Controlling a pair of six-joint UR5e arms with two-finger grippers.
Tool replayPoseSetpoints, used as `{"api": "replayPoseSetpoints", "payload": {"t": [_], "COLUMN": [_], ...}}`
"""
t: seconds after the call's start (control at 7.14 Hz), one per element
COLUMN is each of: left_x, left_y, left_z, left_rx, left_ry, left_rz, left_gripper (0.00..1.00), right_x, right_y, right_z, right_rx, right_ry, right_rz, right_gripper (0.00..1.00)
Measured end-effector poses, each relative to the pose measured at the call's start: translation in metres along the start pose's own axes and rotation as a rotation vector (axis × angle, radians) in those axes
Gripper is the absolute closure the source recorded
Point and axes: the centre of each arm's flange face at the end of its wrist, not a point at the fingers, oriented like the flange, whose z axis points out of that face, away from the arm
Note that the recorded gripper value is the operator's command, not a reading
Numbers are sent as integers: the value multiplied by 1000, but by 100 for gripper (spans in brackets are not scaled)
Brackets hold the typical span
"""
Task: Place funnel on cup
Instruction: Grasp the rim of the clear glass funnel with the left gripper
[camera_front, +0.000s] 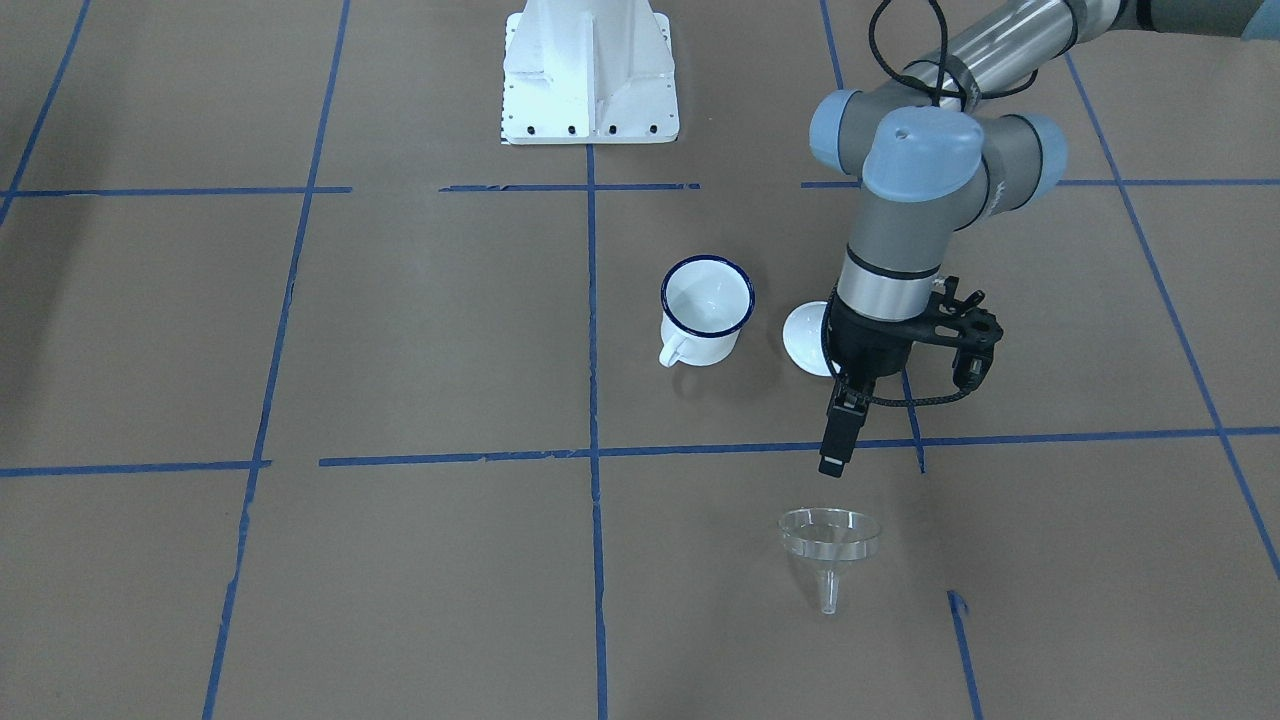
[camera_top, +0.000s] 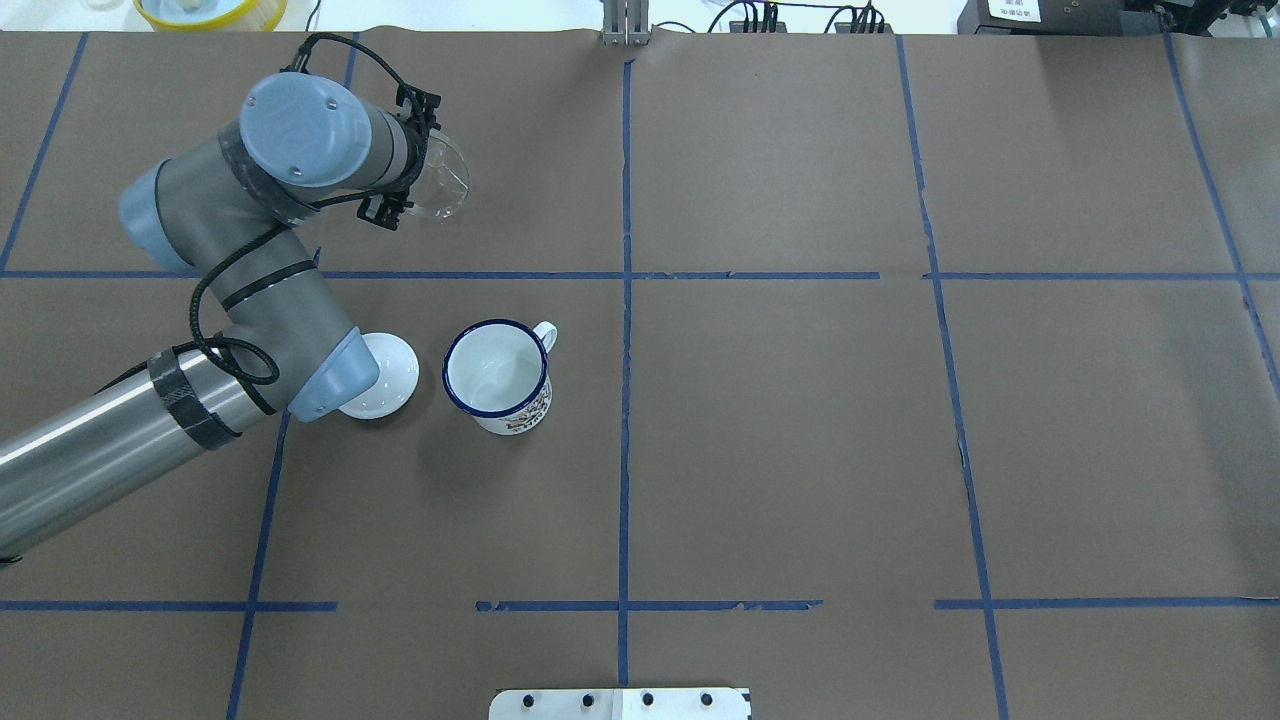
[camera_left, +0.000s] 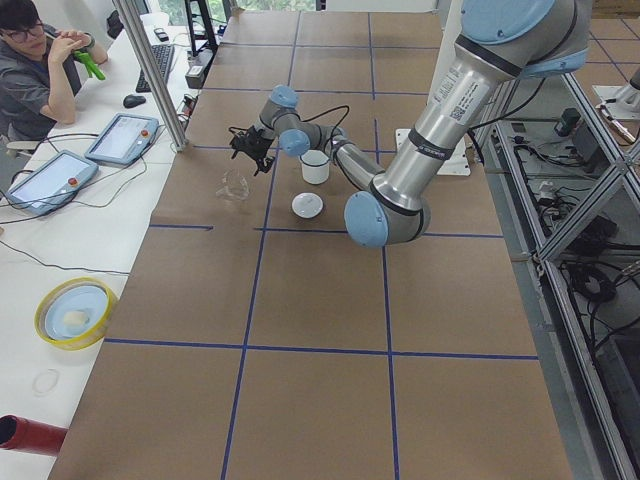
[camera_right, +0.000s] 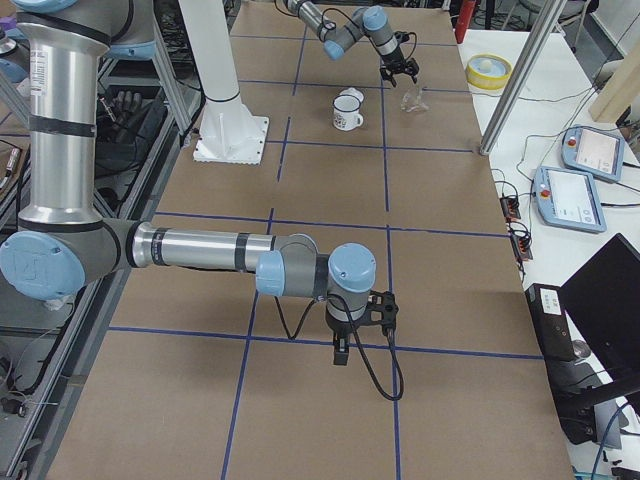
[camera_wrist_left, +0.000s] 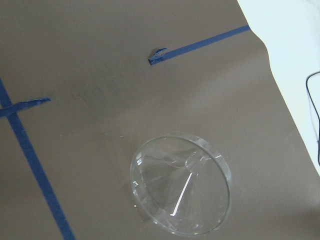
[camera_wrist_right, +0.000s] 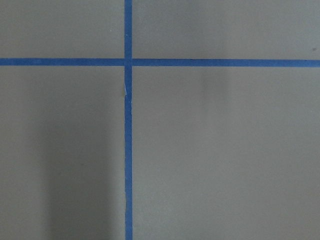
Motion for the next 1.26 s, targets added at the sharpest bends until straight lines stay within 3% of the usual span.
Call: {"api": "replayPoseSetpoints", "payload": {"t": [0.84,0.98,1.12,1.26], "left_x": [1,0,1,2], "left_y": [7,5,4,3], "left_z": [53,55,56,57], "left_rx": [30,31,34,34], "left_ry": [81,90,103,117], "left_rz": [-3,-3,-4,-4], "left_gripper": [0,4,22,49], "right_x": [0,0,0,0], "right_y": [0,0,0,0], "right_z": [0,0,0,0], "right_rx": [0,0,0,0], "right_ry": [0,0,0,0], "right_rz": [0,0,0,0], "right_gripper": [0,0,0,0]}}
